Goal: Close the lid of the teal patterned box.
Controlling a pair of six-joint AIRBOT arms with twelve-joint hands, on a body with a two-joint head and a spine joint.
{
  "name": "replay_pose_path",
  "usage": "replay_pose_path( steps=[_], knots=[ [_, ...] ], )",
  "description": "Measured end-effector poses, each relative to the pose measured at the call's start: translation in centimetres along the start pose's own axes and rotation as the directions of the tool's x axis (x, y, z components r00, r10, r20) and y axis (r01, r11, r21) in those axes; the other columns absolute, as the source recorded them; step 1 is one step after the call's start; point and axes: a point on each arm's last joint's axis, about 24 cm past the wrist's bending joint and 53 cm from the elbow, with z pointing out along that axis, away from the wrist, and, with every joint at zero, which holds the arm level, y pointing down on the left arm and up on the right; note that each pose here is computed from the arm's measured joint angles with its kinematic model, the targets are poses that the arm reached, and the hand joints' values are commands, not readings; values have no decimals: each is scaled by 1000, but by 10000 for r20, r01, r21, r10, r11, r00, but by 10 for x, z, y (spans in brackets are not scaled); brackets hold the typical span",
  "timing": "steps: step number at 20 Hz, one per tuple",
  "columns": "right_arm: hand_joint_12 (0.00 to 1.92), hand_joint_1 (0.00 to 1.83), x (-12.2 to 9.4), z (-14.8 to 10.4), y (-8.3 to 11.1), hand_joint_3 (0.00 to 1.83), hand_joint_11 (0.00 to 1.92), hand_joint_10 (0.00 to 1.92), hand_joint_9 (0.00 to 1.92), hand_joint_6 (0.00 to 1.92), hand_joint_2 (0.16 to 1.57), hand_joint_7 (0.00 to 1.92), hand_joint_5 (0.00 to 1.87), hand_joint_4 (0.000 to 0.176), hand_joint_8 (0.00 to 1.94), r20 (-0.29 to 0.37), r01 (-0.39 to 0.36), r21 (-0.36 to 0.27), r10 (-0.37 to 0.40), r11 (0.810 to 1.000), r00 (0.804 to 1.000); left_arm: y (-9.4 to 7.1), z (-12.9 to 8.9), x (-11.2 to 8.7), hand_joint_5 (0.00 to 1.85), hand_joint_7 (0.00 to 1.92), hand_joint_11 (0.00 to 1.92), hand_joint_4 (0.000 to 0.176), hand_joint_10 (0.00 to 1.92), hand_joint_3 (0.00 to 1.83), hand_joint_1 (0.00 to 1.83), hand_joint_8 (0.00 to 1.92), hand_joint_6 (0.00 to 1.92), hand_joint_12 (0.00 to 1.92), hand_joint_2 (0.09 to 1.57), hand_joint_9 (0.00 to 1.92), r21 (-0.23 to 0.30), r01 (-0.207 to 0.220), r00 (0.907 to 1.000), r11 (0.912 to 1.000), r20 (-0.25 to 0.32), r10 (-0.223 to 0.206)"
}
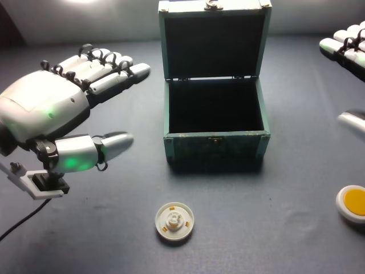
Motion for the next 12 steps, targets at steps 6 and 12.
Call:
replay_pose_path(
  steps=[6, 12],
  knots=[
    [393, 358, -10, 11, 2, 0, 3, 9, 20, 8, 1472, 17, 65, 0, 15, 400, -174, -76, 177, 9998, 9990, 3, 6, 3, 0, 0, 0, 0, 0, 5, 113, 0, 0, 0, 1390, 0, -48, 98, 9999, 9999, -74, -99],
    [1017, 115, -36, 53, 16, 0, 0, 22, 34, 3, 1449, 0, 11, 0, 0, 1184, -470, -545, 531, 9974, 9915, 8, 18, 11, 1, 0, 9, 66, 0, 8, 208, 0, 10, 158, 1344, 0, -116, 307, 9993, 9995, -210, -310]
  ],
)
